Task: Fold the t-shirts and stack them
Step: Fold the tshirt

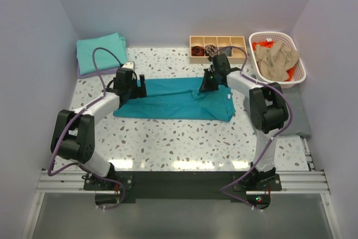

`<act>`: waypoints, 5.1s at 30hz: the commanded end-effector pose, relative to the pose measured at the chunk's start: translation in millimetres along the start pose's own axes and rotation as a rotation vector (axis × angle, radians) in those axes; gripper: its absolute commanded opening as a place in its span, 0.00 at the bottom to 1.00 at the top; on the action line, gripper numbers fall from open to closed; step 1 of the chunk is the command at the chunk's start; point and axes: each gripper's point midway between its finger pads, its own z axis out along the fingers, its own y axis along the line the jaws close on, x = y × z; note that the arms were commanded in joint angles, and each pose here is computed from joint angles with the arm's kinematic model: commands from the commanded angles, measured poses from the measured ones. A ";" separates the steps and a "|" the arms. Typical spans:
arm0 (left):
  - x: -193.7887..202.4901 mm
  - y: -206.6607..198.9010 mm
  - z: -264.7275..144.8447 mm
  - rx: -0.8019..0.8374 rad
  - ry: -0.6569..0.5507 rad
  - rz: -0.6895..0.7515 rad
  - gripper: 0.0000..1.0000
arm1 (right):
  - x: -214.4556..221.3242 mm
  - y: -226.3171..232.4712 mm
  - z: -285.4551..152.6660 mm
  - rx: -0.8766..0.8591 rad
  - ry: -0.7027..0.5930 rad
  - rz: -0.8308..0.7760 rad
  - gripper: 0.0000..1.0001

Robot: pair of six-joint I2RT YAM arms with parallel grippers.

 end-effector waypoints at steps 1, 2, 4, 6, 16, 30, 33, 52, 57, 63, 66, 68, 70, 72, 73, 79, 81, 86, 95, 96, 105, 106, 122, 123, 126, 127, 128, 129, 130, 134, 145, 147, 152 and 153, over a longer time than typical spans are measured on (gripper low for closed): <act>-9.6 -6.7 1.0 0.020 -0.030 -0.007 0.93 | -24.2 21.5 -9.5 -0.070 -0.049 -0.041 0.00; -9.9 -6.8 1.5 0.021 -0.031 -0.006 0.93 | -26.4 22.2 -10.7 -0.072 -0.052 -0.044 0.00; -7.3 -8.8 3.2 0.029 -0.023 -0.007 0.93 | -26.6 22.9 -11.7 -0.074 -0.046 -0.054 0.00; -8.1 -9.9 3.3 0.034 -0.023 -0.007 0.93 | -27.7 24.2 -9.7 -0.076 -0.042 -0.059 0.01; -15.8 -3.8 -3.5 -0.001 -0.049 -0.018 0.93 | -55.0 5.0 -31.8 0.079 -0.137 -0.128 0.40; -27.6 -38.6 19.9 0.147 -0.048 -0.035 0.96 | -45.6 -46.1 -49.9 0.339 -0.123 -0.131 0.50; -21.5 -40.0 36.8 0.153 -0.050 -0.043 0.96 | -39.5 -51.9 -38.2 0.345 -0.097 -0.111 0.50; 105.2 -30.3 28.7 0.057 0.243 -0.084 0.95 | -10.9 -67.7 25.0 0.347 0.091 -0.059 0.50; 144.5 -54.3 -2.5 0.115 0.321 -0.090 0.95 | -6.4 -58.8 40.3 0.283 0.179 -0.098 0.50; 196.4 -79.0 -47.1 0.144 0.406 -0.034 0.95 | -21.5 -34.9 54.8 0.171 0.246 -0.151 0.51; 218.6 -79.0 -66.8 0.164 0.443 -0.052 0.96 | -28.2 -24.3 61.3 0.135 0.254 -0.167 0.52; 234.5 -76.5 -80.8 0.179 0.472 -0.078 0.96 | -29.4 -18.7 65.4 0.116 0.264 -0.174 0.53; 246.6 -88.2 -97.3 0.247 0.503 -0.085 0.95 | -27.8 -7.4 70.7 0.062 0.287 -0.184 0.54; 271.8 -94.3 -117.4 0.300 0.574 -0.042 0.95 | -23.9 3.1 74.0 0.012 0.303 -0.194 0.55; 276.7 -101.0 -126.1 0.333 0.592 -0.031 0.95 | -18.8 9.6 76.2 -0.024 0.319 -0.194 0.55; 290.3 -139.2 -174.4 0.488 0.613 0.116 0.95 | -10.9 27.6 77.4 -0.078 0.282 -0.257 0.55; 272.4 -138.3 -173.3 0.447 0.543 0.135 0.96 | -28.8 32.3 62.0 -0.067 0.190 -0.270 0.55; 165.5 -142.8 -176.1 0.323 0.176 0.136 1.00 | -76.9 42.0 5.1 0.004 -0.027 -0.360 0.56; 67.7 -155.4 -135.1 0.276 -0.024 0.227 1.00 | -86.0 2.0 -64.6 0.262 -0.144 -0.331 0.56; 63.1 -162.1 -129.8 0.291 -0.039 0.245 1.00 | -72.2 -8.9 -62.5 0.289 -0.105 -0.309 0.57; 84.7 -222.2 -80.0 0.427 0.041 0.338 1.00 | -15.7 -34.3 -46.5 0.297 -0.029 -0.217 0.57; 89.1 -224.6 -73.5 0.425 0.054 0.348 1.00 | -13.4 -36.3 -44.8 0.301 -0.026 -0.214 0.56; 152.6 -206.0 -58.7 0.391 0.241 0.236 1.00 | -6.3 -35.9 30.9 0.236 0.141 -0.207 0.56; 158.6 -203.8 -59.9 0.387 0.262 0.208 1.00 | -7.5 -33.9 34.2 0.226 0.151 -0.210 0.56; 170.5 -203.1 -63.7 0.401 0.304 0.154 1.00 | -7.3 -27.4 52.6 0.182 0.202 -0.216 0.56; 175.2 -204.3 -66.1 0.415 0.322 0.142 1.00 | -1.2 -29.3 62.2 0.173 0.232 -0.213 0.56; 176.6 -206.1 -67.0 0.424 0.327 0.120 1.00 | -7.1 -17.5 64.2 0.131 0.232 -0.226 0.56; 180.9 -205.4 -69.3 0.432 0.337 0.115 1.00 | -7.9 -13.9 67.0 0.109 0.241 -0.231 0.56; 183.8 -207.8 -72.4 0.452 0.350 0.108 1.00 | -0.3 -16.1 77.1 0.101 0.272 -0.229 0.56; 187.7 -215.9 -79.1 0.487 0.363 0.088 1.00 | -10.5 10.3 83.8 0.013 0.278 -0.261 0.57; 136.6 -187.5 -84.1 0.303 0.193 0.091 1.00 | -53.8 43.8 47.0 -0.036 0.123 -0.367 0.57; 98.1 -177.9 -87.6 0.252 0.087 0.113 1.00 | -71.4 51.2 18.9 -0.025 0.026 -0.391 0.57; 9.6 -128.2 -70.3 0.111 -0.071 0.113 1.00 | -90.7 49.8 -34.6 0.055 -0.103 -0.419 0.57; -0.1 -126.3 -67.9 0.117 -0.087 0.117 1.00 | -91.6 50.8 -42.4 0.057 -0.120 -0.421 0.57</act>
